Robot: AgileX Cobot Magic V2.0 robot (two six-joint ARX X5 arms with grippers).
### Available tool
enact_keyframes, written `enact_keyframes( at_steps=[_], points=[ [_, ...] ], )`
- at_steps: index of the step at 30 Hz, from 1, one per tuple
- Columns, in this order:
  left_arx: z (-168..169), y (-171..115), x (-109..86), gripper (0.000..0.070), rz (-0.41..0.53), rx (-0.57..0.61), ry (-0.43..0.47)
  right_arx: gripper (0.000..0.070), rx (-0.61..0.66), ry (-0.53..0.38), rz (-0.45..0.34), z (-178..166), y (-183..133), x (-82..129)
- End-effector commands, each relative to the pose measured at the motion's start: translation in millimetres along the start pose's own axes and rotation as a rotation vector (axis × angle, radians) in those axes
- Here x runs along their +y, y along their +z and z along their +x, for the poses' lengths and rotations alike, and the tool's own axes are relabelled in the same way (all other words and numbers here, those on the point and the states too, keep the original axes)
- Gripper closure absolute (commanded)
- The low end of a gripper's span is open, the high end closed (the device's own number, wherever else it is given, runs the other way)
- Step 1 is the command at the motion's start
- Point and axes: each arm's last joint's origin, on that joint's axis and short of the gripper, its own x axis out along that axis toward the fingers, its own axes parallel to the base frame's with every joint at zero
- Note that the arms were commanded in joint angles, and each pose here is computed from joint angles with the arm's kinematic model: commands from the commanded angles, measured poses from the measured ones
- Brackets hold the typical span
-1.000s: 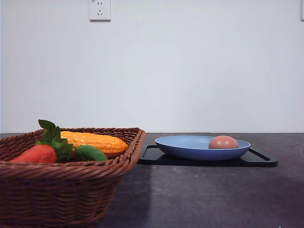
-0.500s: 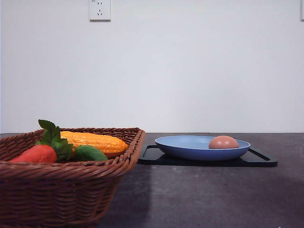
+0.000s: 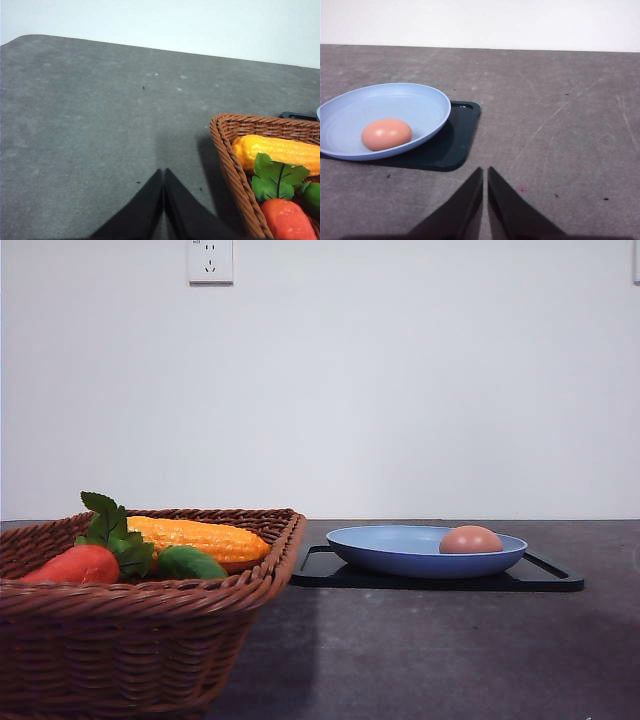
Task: Transfer egg from basket to plate and serve
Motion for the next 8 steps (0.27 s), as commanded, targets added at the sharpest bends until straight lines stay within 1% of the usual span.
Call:
enact_keyframes(
  at_steps=[1, 8],
  points=[
    [2.6, -9.3, 1.2, 0.07, -0.006, 0.03, 0.001, 0.07, -0.001, -0.001, 0.01, 0.6, -1.6, -0.3],
    [2.6, -9.3, 1.2, 0.07, -0.006, 0.03, 0.001, 0.07, -0.001, -0.001, 0.01, 0.6, -1.6, -0.3]
  ],
)
